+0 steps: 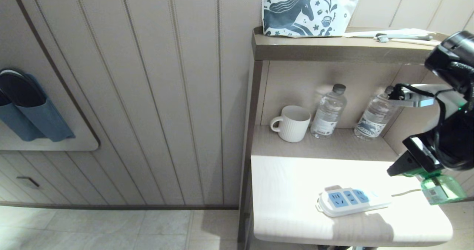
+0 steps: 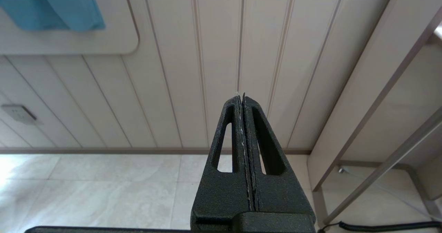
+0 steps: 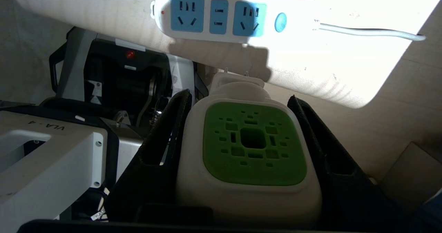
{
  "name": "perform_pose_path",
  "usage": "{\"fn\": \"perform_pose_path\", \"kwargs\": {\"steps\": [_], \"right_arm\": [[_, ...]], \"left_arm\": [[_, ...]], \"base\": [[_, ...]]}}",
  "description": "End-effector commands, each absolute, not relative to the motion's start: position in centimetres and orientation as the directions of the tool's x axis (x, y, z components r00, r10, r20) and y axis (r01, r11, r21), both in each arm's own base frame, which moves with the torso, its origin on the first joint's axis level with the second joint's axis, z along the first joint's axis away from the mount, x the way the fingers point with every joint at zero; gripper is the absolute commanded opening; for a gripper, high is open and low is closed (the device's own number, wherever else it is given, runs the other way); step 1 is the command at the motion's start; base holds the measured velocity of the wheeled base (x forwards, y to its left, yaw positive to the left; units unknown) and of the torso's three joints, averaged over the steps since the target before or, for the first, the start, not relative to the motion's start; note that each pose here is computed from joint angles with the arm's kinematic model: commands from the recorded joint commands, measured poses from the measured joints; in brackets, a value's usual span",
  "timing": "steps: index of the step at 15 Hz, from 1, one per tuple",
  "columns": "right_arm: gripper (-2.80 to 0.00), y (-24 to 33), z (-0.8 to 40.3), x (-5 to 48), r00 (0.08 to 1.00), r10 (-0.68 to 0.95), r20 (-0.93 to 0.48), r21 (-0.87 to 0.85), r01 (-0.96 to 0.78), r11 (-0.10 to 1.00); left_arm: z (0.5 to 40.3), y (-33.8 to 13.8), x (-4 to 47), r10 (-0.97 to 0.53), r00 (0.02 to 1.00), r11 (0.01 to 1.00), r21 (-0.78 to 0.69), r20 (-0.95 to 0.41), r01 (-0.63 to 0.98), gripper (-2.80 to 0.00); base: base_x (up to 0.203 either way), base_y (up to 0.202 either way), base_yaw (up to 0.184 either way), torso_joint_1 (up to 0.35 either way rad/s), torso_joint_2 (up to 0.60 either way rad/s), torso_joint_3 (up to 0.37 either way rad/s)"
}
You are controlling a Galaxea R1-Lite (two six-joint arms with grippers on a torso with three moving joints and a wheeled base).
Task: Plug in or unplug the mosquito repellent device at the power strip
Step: Insert the plug into the socket
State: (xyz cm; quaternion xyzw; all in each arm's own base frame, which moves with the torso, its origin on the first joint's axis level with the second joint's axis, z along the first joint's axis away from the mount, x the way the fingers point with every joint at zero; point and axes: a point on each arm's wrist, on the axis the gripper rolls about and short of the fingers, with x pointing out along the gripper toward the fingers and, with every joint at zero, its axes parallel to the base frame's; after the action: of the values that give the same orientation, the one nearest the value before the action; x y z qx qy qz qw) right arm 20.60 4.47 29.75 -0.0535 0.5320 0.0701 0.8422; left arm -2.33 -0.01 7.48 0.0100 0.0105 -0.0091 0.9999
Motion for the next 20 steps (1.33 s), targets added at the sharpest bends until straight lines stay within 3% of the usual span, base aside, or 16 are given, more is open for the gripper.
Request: {"fn": "perform_pose_path", "kwargs": {"steps": [1, 8, 14, 20], "right_arm": [[-2.80, 4.5, 29.6, 20.5, 0.413, 0.058, -0.909, -0.016, -0.176, 0.984], [-2.80, 4.5, 28.4, 21.1, 0.367, 0.051, -0.929, -0.013, -0.171, 0.985], [-2.80, 4.6, 27.0, 20.6, 0.306, 0.054, -0.950, -0.001, -0.179, 0.984], [-2.80, 4.7, 26.2, 22.0, 0.313, 0.066, -0.947, 0.019, -0.152, 0.988]], "left_arm": [[7.5, 0.0, -2.3, -0.018, 1.000, 1.000, 0.020, -0.023, 0.019, -2.80], [7.5, 0.0, -2.3, -0.018, 1.000, 1.000, 0.020, -0.018, 0.019, -2.80], [7.5, 0.0, -2.3, -0.018, 1.000, 1.000, 0.015, -0.015, 0.019, -2.80], [7.5, 0.0, -2.3, -0.017, 1.000, 1.000, 0.015, -0.015, 0.017, -2.80]], "base": [[0.000, 0.000, 0.000, 0.240, -0.51, -0.286], [0.000, 0.000, 0.000, 0.237, -0.52, -0.275], [0.000, 0.000, 0.000, 0.032, -0.06, -0.033], [0.000, 0.000, 0.000, 0.000, 0.00, 0.000]]}}
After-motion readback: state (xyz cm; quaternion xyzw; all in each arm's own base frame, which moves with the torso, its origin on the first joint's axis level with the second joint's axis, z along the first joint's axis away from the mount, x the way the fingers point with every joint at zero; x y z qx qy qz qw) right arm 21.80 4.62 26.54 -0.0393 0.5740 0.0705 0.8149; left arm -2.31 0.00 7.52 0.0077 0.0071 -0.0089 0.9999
